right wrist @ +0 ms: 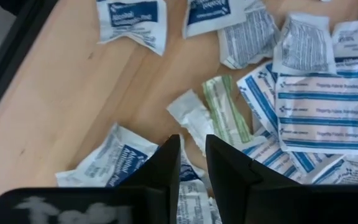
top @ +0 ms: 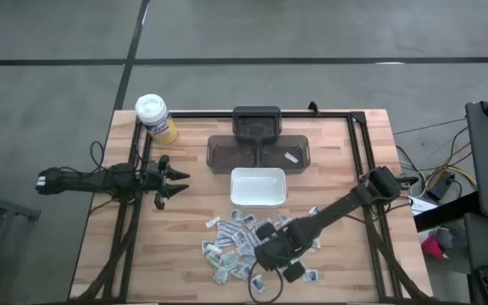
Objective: Pick & Place First Aid Supplies
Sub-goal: Put the green bandage into the bottom right black bin
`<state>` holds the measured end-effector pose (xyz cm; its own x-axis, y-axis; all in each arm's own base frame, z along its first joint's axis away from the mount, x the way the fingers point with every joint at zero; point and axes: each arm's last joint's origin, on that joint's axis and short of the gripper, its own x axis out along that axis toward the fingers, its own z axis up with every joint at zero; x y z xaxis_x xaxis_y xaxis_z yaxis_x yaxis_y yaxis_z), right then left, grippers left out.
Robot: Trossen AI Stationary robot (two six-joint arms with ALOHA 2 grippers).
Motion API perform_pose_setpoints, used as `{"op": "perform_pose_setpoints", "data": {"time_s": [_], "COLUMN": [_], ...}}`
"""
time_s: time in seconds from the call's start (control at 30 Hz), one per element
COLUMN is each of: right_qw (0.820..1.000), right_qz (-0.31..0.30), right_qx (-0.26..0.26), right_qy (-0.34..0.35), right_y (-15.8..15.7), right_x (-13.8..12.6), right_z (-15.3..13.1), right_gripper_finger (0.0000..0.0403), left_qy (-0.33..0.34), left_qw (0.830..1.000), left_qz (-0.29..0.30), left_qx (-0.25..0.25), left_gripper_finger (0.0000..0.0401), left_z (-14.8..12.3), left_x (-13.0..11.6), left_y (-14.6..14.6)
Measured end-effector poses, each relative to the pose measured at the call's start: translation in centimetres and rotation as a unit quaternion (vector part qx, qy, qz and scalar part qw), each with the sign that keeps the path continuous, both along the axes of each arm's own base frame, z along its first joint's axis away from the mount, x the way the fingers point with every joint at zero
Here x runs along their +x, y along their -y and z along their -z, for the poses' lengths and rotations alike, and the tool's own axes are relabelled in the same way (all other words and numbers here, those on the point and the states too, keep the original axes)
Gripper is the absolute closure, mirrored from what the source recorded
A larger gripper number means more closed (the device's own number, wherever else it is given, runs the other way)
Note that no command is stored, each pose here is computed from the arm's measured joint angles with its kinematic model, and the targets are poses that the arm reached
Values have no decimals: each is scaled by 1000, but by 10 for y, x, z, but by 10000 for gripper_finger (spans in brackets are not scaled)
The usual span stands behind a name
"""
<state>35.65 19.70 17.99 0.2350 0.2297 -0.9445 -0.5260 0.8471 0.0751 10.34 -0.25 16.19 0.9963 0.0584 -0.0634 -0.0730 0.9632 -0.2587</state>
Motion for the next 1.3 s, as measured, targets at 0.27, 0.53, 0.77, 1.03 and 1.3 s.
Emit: {"op": "perform_pose_setpoints", "data": {"time_s": [0.27, 0.53, 0.77, 1.03, 1.3], "right_qw": [1000, 1000, 999, 999, 998], "right_qz": [-4, 1, 8, 21, 36], "right_qx": [5, 15, 30, 39, 40], "right_qy": [-9, 7, -8, -9, -17], "right_y": [4, 6, 7, 5, 5], "right_x": [-3, 1, 6, 11, 12], "right_z": [10, 12, 24, 31, 34], "right_gripper_finger": [328, 328, 328, 328, 328], "left_qy": [0, -1, -1, -1, -4], "left_qw": [1000, 1000, 1000, 1000, 1000], "left_qz": [0, 0, -1, -1, -1], "left_qx": [0, 0, 0, 0, 0], "left_gripper_finger": [218, 218, 218, 218, 218], "left_z": [0, 0, 0, 0, 1], "left_x": [0, 0, 0, 0, 0], "left_y": [0, 0, 0, 0, 0]}}
